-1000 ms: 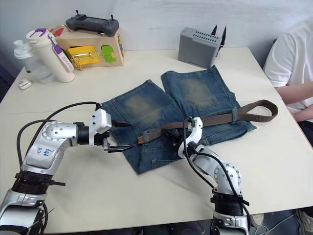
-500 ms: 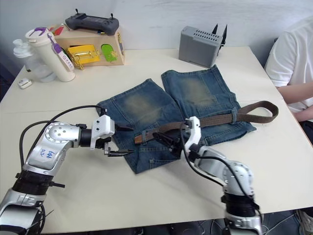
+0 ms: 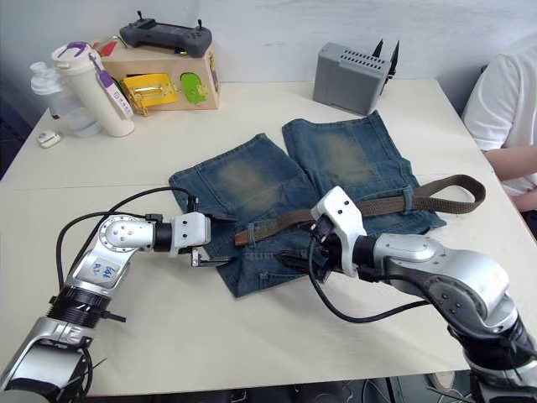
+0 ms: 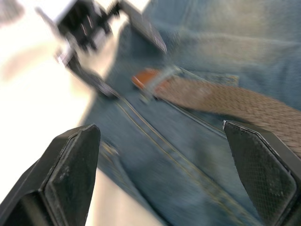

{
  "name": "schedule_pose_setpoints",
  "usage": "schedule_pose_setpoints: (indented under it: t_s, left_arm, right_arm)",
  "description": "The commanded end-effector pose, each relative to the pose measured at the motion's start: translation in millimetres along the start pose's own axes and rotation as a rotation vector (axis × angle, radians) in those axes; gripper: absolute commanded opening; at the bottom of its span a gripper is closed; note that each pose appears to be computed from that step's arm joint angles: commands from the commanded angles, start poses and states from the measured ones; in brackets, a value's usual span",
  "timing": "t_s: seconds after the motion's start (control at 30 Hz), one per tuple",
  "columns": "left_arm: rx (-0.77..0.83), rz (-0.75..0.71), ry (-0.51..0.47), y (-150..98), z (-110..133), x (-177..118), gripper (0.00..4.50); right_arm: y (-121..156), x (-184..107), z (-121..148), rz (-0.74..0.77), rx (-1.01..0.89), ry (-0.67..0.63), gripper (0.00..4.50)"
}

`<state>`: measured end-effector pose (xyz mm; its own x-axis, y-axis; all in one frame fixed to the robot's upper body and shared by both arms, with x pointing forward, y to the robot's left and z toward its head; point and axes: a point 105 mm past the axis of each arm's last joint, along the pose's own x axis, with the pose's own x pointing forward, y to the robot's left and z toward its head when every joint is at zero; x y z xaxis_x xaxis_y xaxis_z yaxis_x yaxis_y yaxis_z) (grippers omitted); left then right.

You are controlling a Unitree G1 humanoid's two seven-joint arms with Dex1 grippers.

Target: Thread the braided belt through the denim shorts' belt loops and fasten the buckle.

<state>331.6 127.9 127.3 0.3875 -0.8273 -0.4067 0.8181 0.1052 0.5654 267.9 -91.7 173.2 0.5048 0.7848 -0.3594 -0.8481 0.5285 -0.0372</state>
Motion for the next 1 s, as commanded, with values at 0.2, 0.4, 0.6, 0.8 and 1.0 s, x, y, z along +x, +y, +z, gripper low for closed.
schedule_pose_setpoints:
  t_s: [0.2, 0.4, 0.6, 0.8, 1.0]
  left_arm:
    - [0.151, 0.076, -0.037, 12, 9, 5, 4.50]
    - [0.244, 0.113, -0.023, 15, 4, 8, 4.50]
    - [0.308, 0.175, -0.052, 19, 9, 9, 4.23]
    - [0.316, 0.177, -0.082, 14, 10, 11, 1.99]
    - [0.346, 0.175, -0.092, 11, 13, 14, 0.03]
  right_arm:
    - [-12, -7, 12, -0.076, -0.130, -0.030, 4.43]
    - [-20, -8, 13, -0.117, -0.127, -0.039, 4.43]
    - [-26, -8, 14, -0.144, -0.126, -0.040, 4.48]
    - [-29, -8, 14, -0.151, -0.127, -0.037, 4.50]
    - [-32, -8, 11, -0.160, -0.129, -0.022, 4.50]
